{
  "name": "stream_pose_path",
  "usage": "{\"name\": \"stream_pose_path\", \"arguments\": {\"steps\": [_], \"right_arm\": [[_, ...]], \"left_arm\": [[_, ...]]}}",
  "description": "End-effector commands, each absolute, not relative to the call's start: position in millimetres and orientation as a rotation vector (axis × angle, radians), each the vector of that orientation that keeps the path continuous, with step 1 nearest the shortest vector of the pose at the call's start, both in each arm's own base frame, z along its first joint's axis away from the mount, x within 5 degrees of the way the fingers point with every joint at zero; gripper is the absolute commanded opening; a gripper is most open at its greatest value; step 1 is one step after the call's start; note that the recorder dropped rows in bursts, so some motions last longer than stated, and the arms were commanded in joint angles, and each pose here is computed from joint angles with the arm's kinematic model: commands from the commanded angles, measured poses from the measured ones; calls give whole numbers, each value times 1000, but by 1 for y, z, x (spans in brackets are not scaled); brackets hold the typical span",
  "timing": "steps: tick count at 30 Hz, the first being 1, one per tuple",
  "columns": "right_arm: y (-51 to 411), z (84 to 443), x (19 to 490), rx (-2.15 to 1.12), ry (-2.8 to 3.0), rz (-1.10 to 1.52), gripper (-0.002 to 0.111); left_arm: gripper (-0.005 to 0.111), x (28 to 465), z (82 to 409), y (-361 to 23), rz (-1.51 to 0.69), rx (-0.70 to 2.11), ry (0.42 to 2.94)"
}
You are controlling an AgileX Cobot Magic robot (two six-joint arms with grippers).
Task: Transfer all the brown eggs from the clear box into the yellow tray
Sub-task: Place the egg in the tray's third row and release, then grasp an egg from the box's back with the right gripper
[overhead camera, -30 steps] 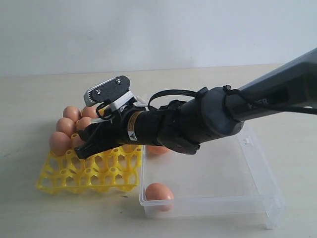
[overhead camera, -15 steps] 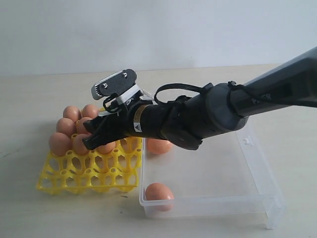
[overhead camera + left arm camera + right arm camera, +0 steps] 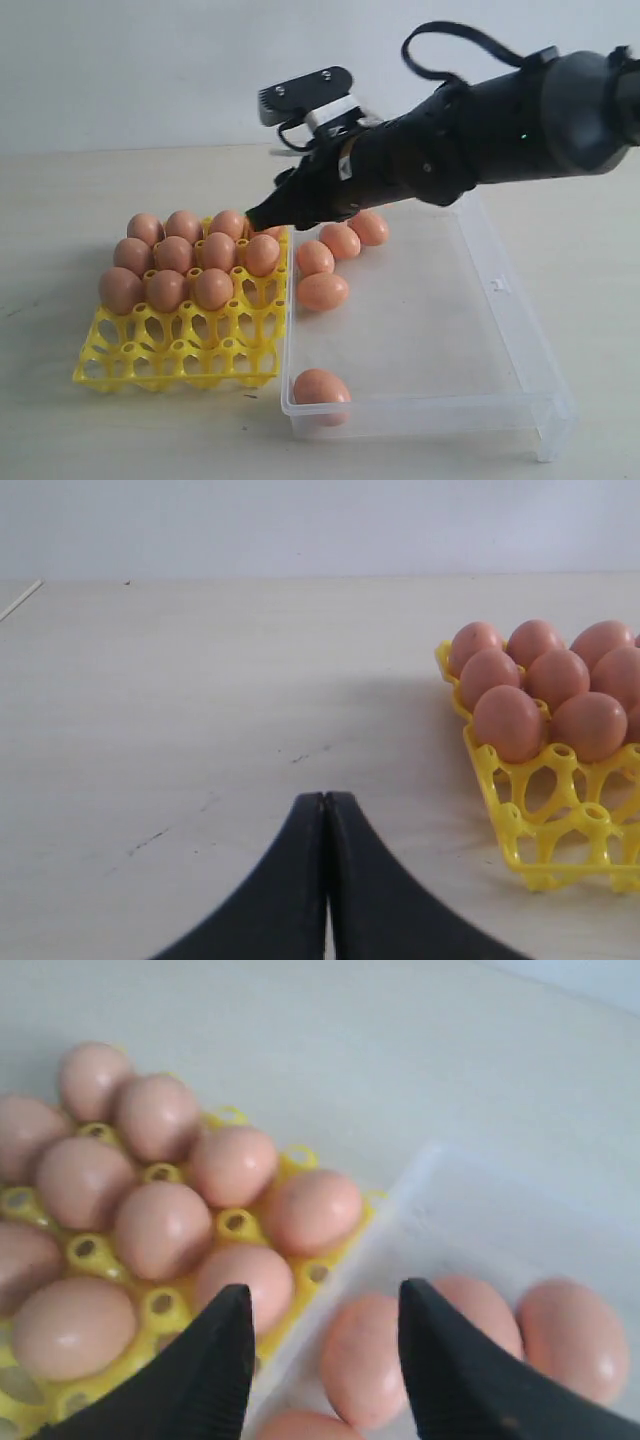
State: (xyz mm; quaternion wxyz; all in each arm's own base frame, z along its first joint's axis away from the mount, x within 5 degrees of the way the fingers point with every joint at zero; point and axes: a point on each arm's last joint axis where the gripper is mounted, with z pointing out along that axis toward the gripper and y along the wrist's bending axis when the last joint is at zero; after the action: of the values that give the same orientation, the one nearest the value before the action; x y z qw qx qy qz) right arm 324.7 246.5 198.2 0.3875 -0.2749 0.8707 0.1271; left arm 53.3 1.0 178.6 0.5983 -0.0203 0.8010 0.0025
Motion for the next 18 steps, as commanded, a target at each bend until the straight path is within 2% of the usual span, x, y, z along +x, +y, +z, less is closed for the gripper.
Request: {"name": "stream_pose_path", "arguments": {"steps": [1, 10, 18], "right_arm": [[212, 200, 337, -446, 2402, 350, 52], [168, 192, 377, -231, 2319, 331, 53], [183, 157, 415, -305, 2514, 262, 53]], "left_arm": [[0, 53, 181, 0, -6, -44, 1836], [0, 53, 181, 0, -6, -44, 1836], [0, 53, 181, 0, -6, -44, 1836]]}}
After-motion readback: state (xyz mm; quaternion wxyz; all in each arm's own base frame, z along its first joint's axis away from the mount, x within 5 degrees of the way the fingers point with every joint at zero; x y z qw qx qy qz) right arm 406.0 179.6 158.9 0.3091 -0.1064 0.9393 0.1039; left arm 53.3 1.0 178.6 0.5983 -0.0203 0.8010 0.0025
